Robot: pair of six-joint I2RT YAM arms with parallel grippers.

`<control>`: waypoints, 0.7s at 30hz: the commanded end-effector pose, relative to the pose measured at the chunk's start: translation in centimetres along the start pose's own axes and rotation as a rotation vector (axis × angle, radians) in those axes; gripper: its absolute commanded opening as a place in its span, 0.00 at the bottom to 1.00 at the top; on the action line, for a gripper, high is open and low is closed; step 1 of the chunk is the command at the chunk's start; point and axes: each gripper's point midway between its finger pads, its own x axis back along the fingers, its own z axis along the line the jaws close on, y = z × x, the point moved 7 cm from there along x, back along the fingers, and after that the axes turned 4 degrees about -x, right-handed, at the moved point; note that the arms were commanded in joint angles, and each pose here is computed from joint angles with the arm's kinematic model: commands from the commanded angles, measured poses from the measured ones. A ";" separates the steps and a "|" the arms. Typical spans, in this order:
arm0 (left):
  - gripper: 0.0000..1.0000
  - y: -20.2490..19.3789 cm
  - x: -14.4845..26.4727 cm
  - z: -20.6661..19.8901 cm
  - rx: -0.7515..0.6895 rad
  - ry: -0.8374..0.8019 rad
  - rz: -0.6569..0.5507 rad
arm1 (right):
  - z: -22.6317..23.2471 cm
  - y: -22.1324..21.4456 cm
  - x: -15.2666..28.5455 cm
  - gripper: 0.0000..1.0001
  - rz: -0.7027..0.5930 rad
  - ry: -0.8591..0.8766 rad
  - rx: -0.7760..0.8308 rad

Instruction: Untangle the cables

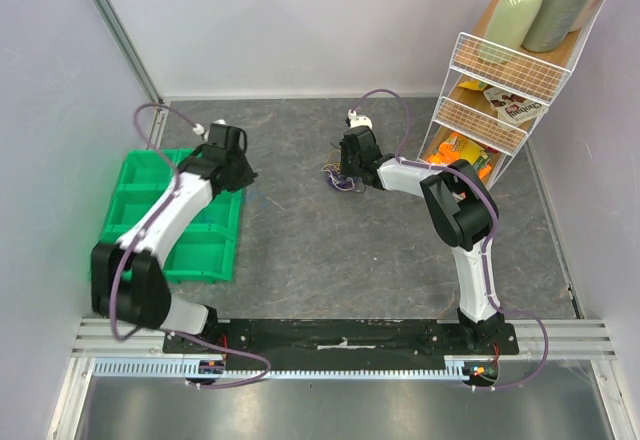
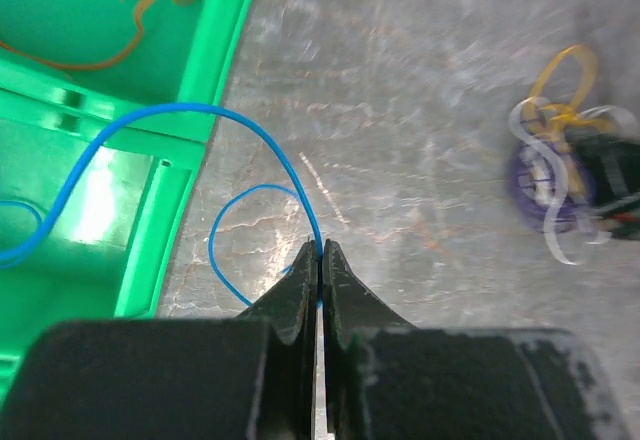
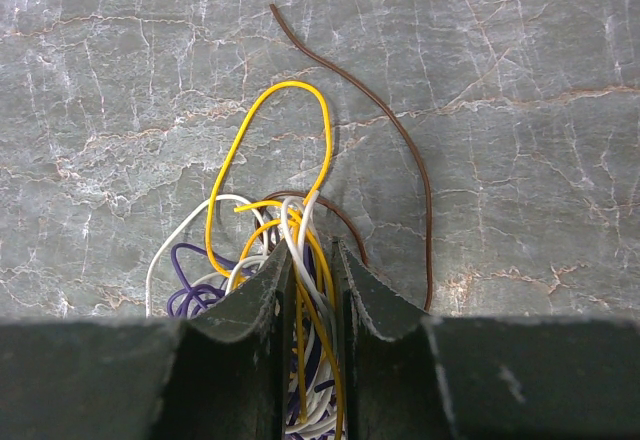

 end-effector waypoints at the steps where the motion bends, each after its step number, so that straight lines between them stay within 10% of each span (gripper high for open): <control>1: 0.02 2.1 4.4 1.1 0.128 -0.119 -0.148 | 0.1 0.0 -0.1 0.28 0.014 0.007 -0.009; 21: 0.02 1.2 1.5 9.5 0.614 -0.082 -0.074 | 0.3 -0.2 -0.1 0.28 0.022 0.023 -0.011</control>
